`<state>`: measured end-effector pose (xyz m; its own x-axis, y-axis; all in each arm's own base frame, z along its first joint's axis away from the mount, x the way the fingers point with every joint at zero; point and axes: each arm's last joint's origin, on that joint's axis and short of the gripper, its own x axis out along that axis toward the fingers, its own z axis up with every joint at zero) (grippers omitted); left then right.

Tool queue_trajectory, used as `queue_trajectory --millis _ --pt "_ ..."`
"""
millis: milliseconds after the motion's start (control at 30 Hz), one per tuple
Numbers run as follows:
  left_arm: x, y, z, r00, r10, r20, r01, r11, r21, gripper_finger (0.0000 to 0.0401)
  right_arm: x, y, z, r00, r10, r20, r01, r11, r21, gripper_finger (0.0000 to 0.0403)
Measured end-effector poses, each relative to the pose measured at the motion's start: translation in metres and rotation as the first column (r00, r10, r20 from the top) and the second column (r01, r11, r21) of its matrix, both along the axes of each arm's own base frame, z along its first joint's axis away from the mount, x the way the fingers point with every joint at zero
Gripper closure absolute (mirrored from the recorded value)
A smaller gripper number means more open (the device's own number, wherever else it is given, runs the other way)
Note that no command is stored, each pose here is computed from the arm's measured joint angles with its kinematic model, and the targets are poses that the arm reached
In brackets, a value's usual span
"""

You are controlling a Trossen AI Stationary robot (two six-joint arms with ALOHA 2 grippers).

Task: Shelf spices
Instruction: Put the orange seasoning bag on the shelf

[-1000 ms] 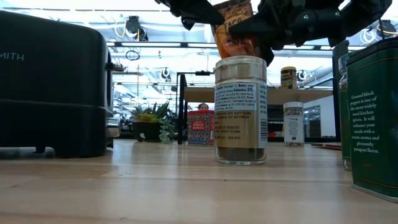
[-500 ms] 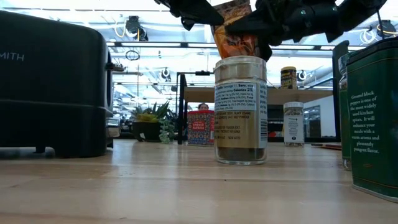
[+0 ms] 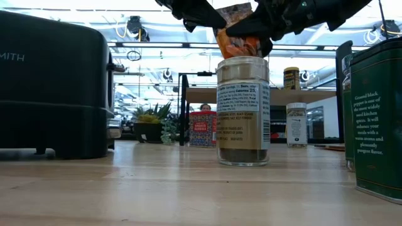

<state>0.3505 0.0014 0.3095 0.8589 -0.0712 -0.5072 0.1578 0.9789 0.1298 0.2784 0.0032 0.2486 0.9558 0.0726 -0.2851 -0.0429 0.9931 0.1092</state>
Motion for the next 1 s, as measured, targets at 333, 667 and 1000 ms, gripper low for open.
queue_trajectory --millis 333,667,1000 --pt "-0.0001 -0.0002 0.0 1.0 0.001 -0.001 -0.001 1.0 0.002 0.0401 -0.0009 0.0003 -0.0025 1.0 0.0 -0.028 0.001 1.0 0.02 0.0361" --pt "-0.0006 -0.0002 0.0006 1.0 0.001 0.0 -0.001 1.0 0.003 0.0401 -0.0006 -0.0005 -0.0019 1.0 -0.002 -0.01 0.001 0.998 -0.066 0.0394" --pt "-0.0008 -0.0036 0.0015 1.0 0.019 0.003 -0.019 1.0 0.02 0.0343 -0.0005 -0.0017 0.0 1.0 -0.009 0.011 0.01 0.998 -0.07 0.0397"
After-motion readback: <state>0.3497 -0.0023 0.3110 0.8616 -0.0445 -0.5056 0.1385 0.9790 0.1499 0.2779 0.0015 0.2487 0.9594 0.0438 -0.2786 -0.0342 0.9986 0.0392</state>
